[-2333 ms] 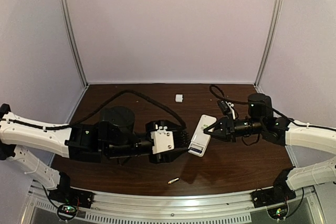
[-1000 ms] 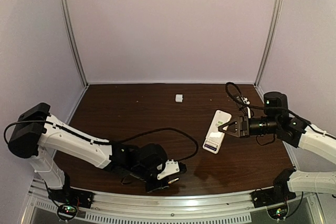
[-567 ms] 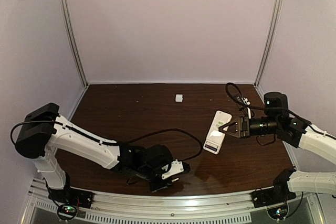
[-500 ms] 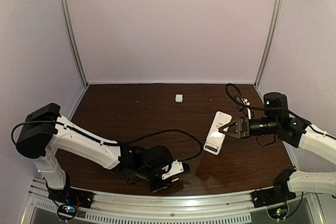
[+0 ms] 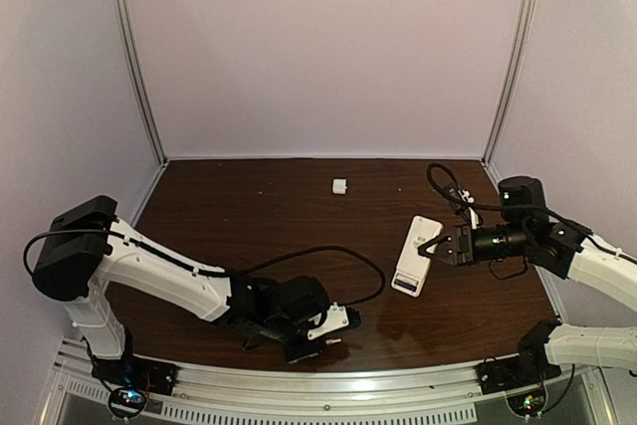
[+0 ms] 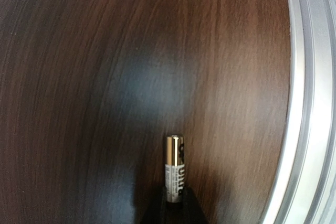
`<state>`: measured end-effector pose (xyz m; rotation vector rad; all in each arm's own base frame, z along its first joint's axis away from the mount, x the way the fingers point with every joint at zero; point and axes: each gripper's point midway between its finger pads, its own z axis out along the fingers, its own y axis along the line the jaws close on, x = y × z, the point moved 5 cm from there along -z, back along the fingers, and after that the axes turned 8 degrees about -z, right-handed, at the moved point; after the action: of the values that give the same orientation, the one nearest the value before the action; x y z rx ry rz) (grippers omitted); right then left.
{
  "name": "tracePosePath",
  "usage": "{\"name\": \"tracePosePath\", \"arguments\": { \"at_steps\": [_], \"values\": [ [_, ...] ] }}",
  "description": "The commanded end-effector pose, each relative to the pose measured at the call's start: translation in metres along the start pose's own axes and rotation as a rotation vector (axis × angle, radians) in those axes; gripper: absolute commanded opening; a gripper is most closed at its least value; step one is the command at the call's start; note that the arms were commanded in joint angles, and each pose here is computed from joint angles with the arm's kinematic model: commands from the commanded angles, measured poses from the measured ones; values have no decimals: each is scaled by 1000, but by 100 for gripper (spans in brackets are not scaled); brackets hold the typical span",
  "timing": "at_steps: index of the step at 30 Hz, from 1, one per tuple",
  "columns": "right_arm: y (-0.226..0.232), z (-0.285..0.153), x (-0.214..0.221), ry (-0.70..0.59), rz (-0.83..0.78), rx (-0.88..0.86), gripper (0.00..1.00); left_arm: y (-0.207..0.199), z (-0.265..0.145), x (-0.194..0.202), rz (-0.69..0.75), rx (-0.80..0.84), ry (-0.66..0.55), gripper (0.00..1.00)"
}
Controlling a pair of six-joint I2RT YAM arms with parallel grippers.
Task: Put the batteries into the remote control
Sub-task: Pick up the battery from the center of the board, then place the battery in the battery compartment.
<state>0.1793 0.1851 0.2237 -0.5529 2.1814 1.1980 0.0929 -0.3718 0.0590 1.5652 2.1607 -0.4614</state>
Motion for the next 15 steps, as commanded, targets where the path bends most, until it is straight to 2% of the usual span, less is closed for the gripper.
{"name": "tracePosePath", "arguments": {
  "at_steps": [1,7,15],
  "values": [
    [2,11,6,40,19,-111,0,-1,-32,-26,51,9,-100,0],
    [6,19,5,-2,60,-204,0,-1,-95,-61,224,-6,-215,0],
    [20,32,4,-5,104,-300,0,-6,-115,-103,356,-77,-158,0]
  ]
}}
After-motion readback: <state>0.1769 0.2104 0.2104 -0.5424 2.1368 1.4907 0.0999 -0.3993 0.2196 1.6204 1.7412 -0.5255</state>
